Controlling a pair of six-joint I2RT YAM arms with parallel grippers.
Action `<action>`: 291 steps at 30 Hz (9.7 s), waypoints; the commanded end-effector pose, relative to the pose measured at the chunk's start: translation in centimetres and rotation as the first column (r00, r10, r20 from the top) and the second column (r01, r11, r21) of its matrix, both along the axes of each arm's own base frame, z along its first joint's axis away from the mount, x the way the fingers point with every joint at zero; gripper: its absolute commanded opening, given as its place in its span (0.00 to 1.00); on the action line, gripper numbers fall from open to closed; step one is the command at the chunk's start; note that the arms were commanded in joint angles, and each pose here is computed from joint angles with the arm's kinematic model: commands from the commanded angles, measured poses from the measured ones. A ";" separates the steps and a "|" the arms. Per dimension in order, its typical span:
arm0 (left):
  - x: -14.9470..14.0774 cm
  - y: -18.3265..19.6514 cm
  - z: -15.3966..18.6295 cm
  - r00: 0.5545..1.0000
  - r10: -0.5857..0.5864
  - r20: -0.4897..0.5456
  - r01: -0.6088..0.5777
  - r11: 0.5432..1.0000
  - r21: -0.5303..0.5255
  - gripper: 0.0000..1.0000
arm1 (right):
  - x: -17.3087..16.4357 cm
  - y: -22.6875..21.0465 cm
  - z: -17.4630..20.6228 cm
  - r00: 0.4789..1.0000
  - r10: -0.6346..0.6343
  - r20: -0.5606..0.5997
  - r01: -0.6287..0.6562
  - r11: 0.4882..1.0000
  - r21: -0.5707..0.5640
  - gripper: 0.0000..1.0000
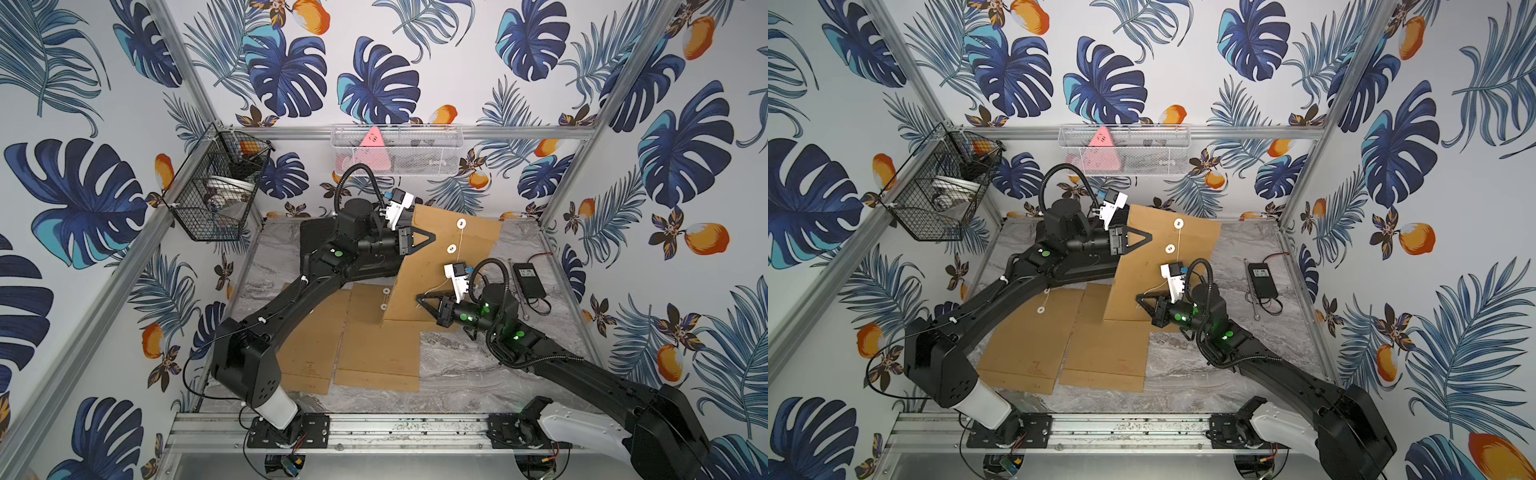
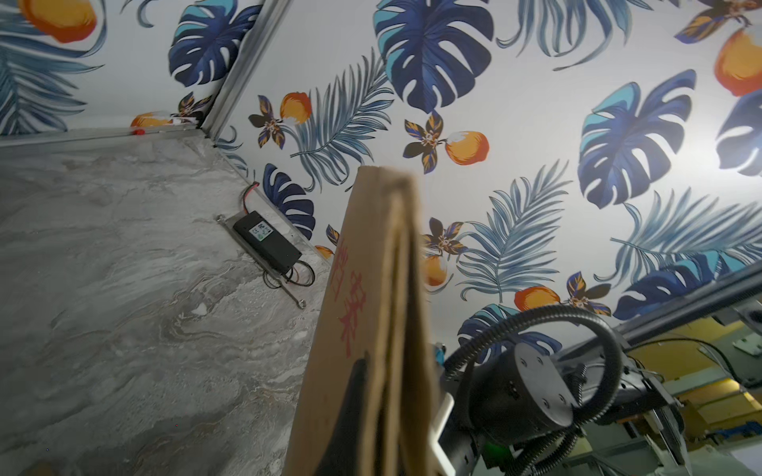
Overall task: Close the mouth of the file bag
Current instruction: Close the file bag.
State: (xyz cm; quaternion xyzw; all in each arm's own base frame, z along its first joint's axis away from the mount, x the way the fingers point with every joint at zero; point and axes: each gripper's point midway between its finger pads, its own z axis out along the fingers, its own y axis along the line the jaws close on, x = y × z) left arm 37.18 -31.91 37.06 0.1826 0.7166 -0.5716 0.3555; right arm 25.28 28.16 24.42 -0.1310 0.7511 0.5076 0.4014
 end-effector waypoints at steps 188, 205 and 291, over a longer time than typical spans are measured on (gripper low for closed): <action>-1.8 -0.9 4.2 0.978 -0.165 -0.129 0.103 0.915 -0.389 0.00 | 1.8 -2.2 1.4 0.960 -0.268 0.076 0.278 0.943 -0.181 0.00; -2.4 -1.9 3.5 0.972 -0.190 -0.135 0.128 0.920 -0.370 0.00 | 0.4 2.9 2.6 0.988 -0.132 0.080 0.142 0.979 -0.143 0.00; -3.4 3.6 1.9 0.969 -0.168 -0.183 0.086 0.918 -0.386 0.00 | 9.1 -19.2 9.4 0.658 -0.627 0.417 0.751 0.514 -0.413 0.00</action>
